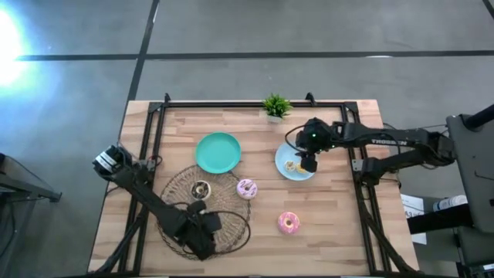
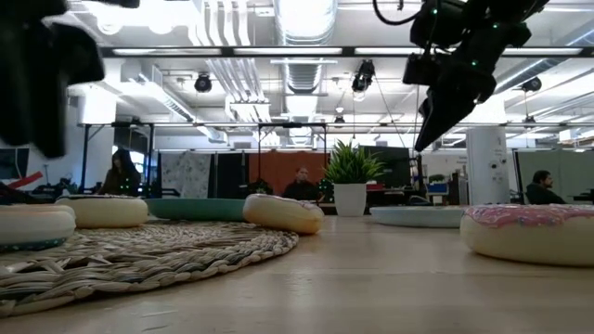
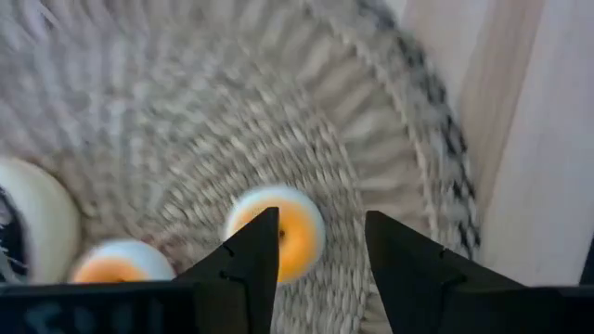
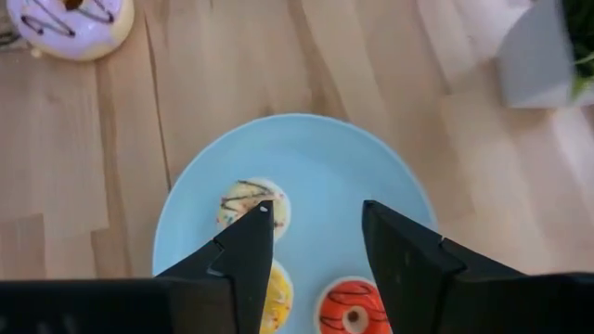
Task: Pick & Place donuts
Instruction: Put the small blue donut into the blue plate
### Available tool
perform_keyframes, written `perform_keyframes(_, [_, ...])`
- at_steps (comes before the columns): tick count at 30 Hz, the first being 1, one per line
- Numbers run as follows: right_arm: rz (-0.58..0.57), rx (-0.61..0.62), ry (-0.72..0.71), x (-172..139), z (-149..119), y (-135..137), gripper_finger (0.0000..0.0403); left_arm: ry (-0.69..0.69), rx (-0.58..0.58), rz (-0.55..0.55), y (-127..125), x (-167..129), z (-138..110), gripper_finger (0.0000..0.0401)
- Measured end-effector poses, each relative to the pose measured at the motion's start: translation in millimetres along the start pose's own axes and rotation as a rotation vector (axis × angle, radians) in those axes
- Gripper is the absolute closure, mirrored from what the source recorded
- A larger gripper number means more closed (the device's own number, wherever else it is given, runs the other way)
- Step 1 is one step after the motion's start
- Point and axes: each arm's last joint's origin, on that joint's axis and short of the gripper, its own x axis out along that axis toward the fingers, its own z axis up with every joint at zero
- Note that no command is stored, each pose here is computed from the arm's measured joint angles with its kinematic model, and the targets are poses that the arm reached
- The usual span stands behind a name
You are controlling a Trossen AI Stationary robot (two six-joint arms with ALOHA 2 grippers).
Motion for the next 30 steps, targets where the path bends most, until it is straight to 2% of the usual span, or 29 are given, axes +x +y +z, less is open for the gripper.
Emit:
perform_keyframes(6, [0.008, -0.016, 0.000, 5.6, 2.2, 9.1, 0.0257, 0.080, -0.001, 0.032, -5.2, 22.3, -8.6, 0.0266])
perform_keyframes(17, [-0.014, -0.006, -0.112, -17.2, 4.6, 10.5, 0.0262, 0.084, -0.049, 0.128, -0.7, 45.6, -13.4, 0.0270])
perform_keyframes(20, [-0.014, 0.009, -0.134, -22.7, 4.4, 10.5, 0.0264, 0.090, -0.083, 0.152, 4.9, 50.5, -14.4, 0.0291])
perform_keyframes(25, [-0.011, 0.037, -0.161, -29.2, 4.0, 10.5, 0.0264, 0.102, -0.135, 0.179, 18.1, 49.2, -7.3, 0.0364])
perform_keyframes(27, [-0.010, 0.046, -0.168, -31.9, 3.4, 10.6, 0.0264, 0.102, -0.148, 0.163, 22.0, 42.7, -2.4, 0.0390])
perform_keyframes(30, [-0.003, 0.057, -0.178, -37.2, 1.7, 10.7, 0.0264, 0.056, -0.177, 0.106, 27.4, 20.3, 7.6, 0.0396])
